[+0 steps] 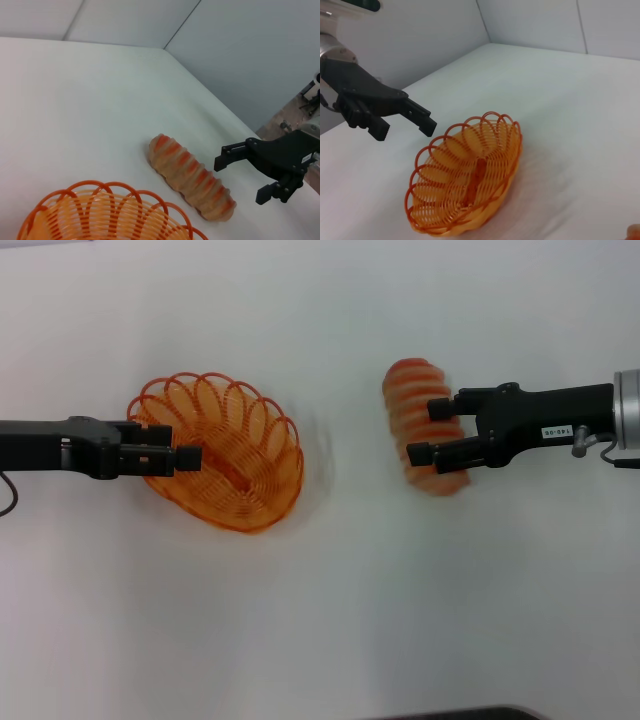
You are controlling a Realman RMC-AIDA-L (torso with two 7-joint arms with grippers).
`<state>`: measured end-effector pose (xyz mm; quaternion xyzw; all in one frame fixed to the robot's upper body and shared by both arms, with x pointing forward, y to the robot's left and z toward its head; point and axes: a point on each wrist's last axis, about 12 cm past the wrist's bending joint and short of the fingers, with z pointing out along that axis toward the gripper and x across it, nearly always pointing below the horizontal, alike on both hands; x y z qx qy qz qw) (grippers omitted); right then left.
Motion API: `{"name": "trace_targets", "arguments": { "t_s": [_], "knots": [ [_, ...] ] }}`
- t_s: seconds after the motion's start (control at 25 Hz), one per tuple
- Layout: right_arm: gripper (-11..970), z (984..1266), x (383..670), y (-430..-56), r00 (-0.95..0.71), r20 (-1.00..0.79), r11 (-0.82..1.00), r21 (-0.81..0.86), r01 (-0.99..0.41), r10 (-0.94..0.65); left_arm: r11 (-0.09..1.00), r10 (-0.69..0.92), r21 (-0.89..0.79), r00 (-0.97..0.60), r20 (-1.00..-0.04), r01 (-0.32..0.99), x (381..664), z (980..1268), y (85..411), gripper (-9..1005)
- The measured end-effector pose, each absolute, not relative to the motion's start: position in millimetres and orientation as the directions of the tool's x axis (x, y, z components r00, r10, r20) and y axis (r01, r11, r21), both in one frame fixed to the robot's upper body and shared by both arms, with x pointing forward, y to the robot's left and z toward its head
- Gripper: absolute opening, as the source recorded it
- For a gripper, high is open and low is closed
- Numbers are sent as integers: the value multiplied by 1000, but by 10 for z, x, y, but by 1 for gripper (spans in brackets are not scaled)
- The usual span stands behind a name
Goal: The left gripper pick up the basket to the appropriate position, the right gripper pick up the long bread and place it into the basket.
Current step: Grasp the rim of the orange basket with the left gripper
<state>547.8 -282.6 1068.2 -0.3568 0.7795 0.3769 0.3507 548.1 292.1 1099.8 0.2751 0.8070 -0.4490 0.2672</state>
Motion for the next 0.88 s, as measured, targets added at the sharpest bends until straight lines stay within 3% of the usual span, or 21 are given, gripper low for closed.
{"name": "trace_targets", "arguments": {
  "t_s": [0.6, 0.88],
  "knots": [
    [902, 10682, 5480, -2812, -498, -817, 458, 337, -822, -292, 444, 205, -576, -704, -680, 686, 5486, 10999, 2916, 873],
    [896, 10685, 5482, -2814, -496, -818, 459, 335, -823, -293, 466, 218, -535, -678, -702, 705, 5690, 11195, 2914, 873]
  ]
}}
